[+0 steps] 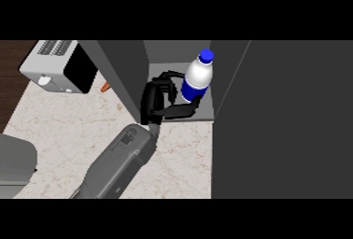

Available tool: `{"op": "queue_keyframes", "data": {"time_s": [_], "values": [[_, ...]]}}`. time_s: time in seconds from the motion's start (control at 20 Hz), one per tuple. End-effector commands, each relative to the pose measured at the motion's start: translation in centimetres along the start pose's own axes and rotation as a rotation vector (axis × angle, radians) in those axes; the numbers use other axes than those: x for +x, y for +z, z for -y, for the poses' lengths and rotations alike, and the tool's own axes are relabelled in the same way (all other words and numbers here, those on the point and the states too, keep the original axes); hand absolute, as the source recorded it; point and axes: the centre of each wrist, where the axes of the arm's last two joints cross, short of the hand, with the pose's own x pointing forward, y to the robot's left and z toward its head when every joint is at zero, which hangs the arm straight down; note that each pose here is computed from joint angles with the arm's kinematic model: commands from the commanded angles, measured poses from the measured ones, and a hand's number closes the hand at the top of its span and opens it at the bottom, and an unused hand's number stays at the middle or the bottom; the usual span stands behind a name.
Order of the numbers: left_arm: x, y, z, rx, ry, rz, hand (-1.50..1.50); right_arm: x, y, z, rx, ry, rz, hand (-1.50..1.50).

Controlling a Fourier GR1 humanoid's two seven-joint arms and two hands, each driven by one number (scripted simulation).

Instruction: Pick up the bottled water, place it into the cabinet and close the cabinet

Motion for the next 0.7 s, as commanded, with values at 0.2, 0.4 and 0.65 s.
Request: {"op": "queue_keyframes", "data": {"time_s": [0.2,0.4,0.65], "values": [[-0.5,-2.6,0.2,0.101,-0.068,-0.038,1.50,1.8,-0.1,1.1,0.007,-0.041,0.045,-1.50],[-0.3,-4.9,-0.3,0.107,-0.170,-0.050,1.50,1.3,-0.7,0.9,0.021,-0.030,0.033,-1.50],[-1.5,-5.5,-1.9,0.149,-0.345,-0.071,1.50,0.7,-0.4,1.4,0.014,-0.041,0.068,-1.50]]}}
